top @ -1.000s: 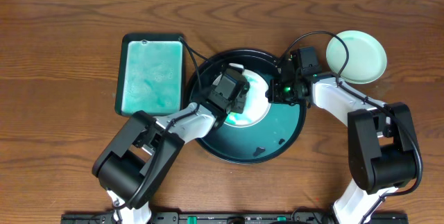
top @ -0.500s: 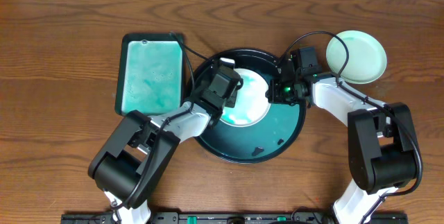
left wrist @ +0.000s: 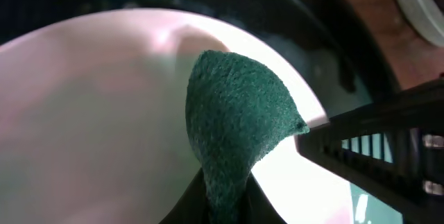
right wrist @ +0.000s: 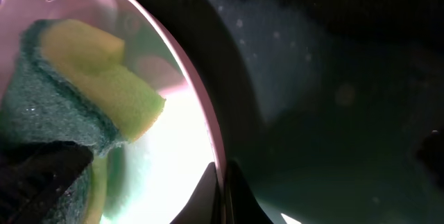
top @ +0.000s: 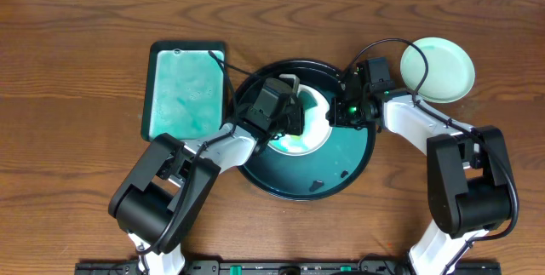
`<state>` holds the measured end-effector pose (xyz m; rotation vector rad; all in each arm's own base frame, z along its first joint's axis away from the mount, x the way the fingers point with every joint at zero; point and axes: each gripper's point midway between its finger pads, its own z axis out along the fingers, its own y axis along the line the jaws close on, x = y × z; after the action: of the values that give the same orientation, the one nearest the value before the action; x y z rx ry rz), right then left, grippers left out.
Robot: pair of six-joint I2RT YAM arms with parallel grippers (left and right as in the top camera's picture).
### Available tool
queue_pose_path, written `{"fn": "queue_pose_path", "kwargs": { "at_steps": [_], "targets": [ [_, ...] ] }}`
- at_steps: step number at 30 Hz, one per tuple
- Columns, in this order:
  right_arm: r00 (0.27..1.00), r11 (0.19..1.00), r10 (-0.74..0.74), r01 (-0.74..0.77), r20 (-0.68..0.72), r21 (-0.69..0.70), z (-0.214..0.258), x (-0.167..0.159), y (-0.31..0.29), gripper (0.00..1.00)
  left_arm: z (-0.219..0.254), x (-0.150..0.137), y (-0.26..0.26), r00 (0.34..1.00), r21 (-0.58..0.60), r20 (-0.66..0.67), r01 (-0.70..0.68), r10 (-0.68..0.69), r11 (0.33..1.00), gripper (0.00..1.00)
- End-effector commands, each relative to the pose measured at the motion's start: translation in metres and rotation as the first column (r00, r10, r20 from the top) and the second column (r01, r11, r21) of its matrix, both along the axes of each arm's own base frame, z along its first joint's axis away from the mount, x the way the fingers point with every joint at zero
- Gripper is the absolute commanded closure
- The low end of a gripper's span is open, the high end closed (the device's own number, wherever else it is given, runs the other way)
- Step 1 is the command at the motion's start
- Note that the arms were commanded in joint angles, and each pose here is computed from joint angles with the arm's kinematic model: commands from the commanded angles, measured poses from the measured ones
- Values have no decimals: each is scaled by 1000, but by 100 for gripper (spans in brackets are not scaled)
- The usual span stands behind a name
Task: Clean dirty plates on tray and stack at the side
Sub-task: 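Scrub the white plate with the sponge while the right gripper holds it, then return the sponge to the basin with the left gripper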
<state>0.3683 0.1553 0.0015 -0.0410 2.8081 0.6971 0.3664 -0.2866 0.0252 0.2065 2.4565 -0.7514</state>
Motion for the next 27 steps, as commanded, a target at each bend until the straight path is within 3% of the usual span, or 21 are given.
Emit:
{"fn": "queue_pose_path", "kwargs": {
  "at_steps": [1,6,13,18,25,27],
  "targets": [
    [998,999,9,-11,-55,-34,-19,-12,1,99,-1,17,23,993,142,120,-34,17,989,93],
    [998,999,9,-10,-54,-34,-19,-12,1,99,49,53,80,910,288,363,-315,201,904,93],
    [998,999,9,-11,-57,-34,-19,-12,0,99,141,58,109,819,177,501,-413,280,893,93],
    [998,999,9,-11,-57,-34,-19,-13,1,99,151,62,155,798,192,490,-493,353,849,93],
    [999,999,9,-10,-51,-33,-19,-11,1,99,101,58,259,735,261,307,-676,605,689,93],
    [999,999,9,-11,-49,-33,-19,-11,1,99,85,57,276,730,274,255,-683,634,677,92]
  ]
}}
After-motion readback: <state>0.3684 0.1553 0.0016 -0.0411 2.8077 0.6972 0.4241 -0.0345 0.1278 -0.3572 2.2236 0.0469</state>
